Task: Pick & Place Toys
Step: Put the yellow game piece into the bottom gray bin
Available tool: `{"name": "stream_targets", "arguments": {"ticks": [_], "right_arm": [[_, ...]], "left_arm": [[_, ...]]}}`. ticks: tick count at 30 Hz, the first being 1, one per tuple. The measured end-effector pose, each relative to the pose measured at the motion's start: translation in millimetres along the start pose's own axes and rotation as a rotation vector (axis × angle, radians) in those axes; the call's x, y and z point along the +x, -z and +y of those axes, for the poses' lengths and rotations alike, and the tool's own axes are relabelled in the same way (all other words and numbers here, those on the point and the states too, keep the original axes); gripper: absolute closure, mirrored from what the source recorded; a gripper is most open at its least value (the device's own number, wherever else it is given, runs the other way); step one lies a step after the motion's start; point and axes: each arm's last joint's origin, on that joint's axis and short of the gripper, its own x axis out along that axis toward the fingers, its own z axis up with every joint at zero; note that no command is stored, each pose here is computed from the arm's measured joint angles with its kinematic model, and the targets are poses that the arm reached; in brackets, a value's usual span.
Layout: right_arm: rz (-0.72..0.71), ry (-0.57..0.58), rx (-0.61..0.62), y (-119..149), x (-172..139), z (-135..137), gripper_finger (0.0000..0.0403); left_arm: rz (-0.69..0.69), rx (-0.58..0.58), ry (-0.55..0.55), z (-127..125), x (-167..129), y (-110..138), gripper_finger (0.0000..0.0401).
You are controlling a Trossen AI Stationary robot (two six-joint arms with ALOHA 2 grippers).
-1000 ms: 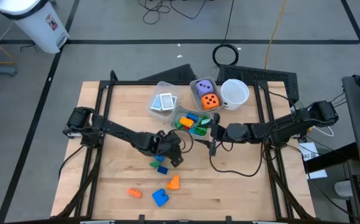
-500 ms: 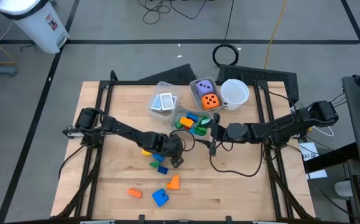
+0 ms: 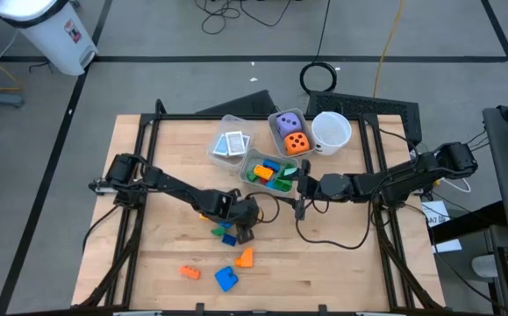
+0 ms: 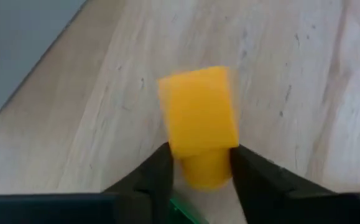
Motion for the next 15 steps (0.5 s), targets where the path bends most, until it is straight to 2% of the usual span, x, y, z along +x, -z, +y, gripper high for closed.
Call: {"name": "stream_targets", "arguments": {"ticks": [2,4,11,15], "right_arm": [[0.000,-0.001,0.000,0,0,0,0.0138],[0.004,-0.002,-0.001,0,0,0,0.0138],[0.046,-0.015,-0.018,5,-1,3,0.0138],[0.079,-0.115,-0.034,10,0,13,0.0138]], "left_arm": [[0.000,0.031,0.003,0,0,0,0.0284],[-0.008,0.060,0.009,0,-4,-2,0.0300],[-0.125,0.078,-0.034,0,-26,-12,0.0300],[-0.208,0.082,-0.100,-3,-45,-16,0.0294]]}}
